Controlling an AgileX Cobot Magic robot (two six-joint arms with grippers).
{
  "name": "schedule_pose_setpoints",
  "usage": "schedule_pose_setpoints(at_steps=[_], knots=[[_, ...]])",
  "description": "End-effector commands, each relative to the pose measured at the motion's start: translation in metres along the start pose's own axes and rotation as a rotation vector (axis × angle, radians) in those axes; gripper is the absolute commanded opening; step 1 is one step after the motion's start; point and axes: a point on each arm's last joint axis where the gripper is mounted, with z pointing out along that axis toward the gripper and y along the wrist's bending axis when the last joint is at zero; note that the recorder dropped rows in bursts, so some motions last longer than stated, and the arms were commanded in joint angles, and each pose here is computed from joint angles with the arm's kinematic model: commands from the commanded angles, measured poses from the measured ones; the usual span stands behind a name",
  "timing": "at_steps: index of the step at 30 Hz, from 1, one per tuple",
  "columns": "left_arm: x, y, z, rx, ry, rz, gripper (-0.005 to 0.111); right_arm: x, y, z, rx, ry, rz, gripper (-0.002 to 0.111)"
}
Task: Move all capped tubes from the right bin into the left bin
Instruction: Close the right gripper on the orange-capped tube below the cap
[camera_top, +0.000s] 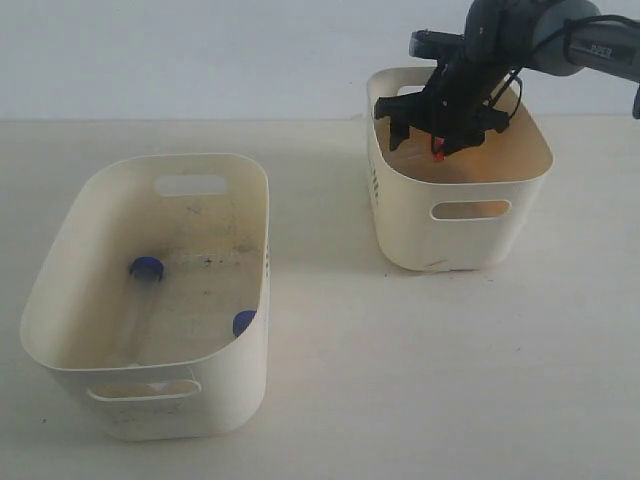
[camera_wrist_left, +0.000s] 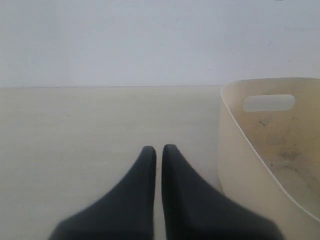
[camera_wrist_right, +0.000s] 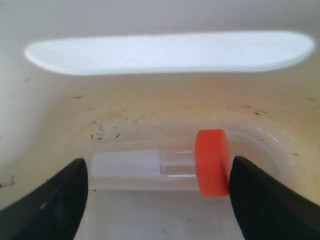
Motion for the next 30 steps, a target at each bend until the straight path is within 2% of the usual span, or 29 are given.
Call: schedule_pose_setpoints(at_steps=[1,12,19,26,30], knots=[[-0.003,0.0,-0.001,0.0,-0.022,-0.004,0.004,-0.004,-0.003,-0.004,0.012,-0.036,0.084,0.073],[-0.003,0.0,-0.001,0.0,-0.026,-0.004,0.004,0.008,-0.004,0.02,0.06,0.009,0.044,0.073],[-0.003,0.0,-0.001,0.0,-0.026,-0.004,0.004,0.012,-0.005,0.021,0.069,0.042,-0.102,0.073],[-0.003,0.0,-0.001,0.0,-0.024,-0.004,0.004,0.019,-0.006,0.02,0.085,0.127,-0.089,0.073],[-0.003,0.0,-0.001,0.0,-0.024,-0.004,0.004,0.014,-0.007,0.016,0.1,0.088,-0.109,0.073]])
